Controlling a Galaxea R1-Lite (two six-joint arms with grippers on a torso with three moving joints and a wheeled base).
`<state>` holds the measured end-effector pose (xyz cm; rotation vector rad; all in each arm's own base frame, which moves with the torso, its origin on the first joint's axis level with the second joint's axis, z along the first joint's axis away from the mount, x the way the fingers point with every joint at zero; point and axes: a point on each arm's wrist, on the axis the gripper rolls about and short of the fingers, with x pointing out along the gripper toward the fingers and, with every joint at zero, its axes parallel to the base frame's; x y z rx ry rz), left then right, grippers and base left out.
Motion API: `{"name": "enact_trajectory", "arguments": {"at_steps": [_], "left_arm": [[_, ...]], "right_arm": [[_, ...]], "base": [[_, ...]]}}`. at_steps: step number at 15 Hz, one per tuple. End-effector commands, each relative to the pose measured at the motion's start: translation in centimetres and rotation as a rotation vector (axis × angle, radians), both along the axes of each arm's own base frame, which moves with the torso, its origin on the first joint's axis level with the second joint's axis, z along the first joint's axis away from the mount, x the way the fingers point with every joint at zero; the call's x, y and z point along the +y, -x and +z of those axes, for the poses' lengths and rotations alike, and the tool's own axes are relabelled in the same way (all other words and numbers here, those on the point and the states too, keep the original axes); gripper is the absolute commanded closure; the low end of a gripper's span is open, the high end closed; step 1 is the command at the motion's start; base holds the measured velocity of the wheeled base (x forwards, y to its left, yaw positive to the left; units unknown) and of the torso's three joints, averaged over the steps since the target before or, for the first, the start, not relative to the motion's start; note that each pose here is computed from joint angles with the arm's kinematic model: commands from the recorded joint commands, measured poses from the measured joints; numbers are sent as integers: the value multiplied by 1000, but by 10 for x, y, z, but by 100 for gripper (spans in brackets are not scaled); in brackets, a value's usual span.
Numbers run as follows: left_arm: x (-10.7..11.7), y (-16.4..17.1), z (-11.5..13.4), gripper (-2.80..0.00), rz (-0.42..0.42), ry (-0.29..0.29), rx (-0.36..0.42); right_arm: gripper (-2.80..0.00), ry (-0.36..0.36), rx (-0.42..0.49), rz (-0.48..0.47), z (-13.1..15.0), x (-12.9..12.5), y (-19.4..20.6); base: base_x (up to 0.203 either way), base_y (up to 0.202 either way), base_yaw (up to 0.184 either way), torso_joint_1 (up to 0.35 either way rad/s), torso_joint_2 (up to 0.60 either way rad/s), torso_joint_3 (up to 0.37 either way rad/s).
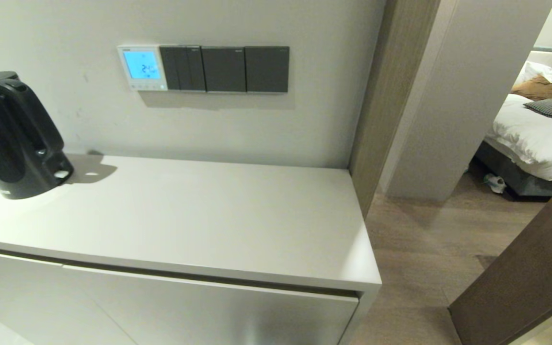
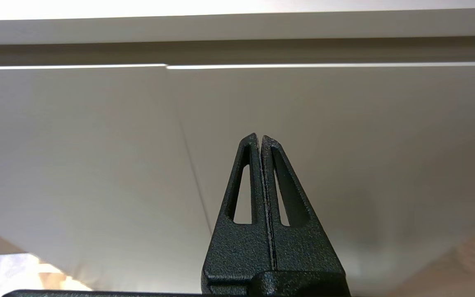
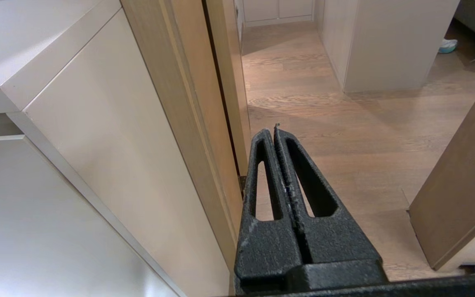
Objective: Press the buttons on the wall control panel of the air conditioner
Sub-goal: Turn off the central air conditioner
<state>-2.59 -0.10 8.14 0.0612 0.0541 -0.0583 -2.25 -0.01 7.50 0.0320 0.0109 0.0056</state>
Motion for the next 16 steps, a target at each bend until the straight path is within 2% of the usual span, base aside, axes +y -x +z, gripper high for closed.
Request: {"name": "enact_trajectory", "arguments": {"at_steps": [1, 13, 16], "left_arm": [[1, -1, -7, 0, 60, -35, 6], [1, -1, -6, 0, 35, -31, -3], [1, -1, -6, 0, 45, 32, -1]], "right_arm": [[0, 0, 3, 1, 0, 0, 0], [0, 0, 3, 0, 0, 0, 0], [0, 0, 3, 0, 0, 0, 0]], "base": [[0, 0, 0, 0, 0, 0], [0, 0, 0, 0, 0, 0], [0, 0, 0, 0, 0, 0]]}}
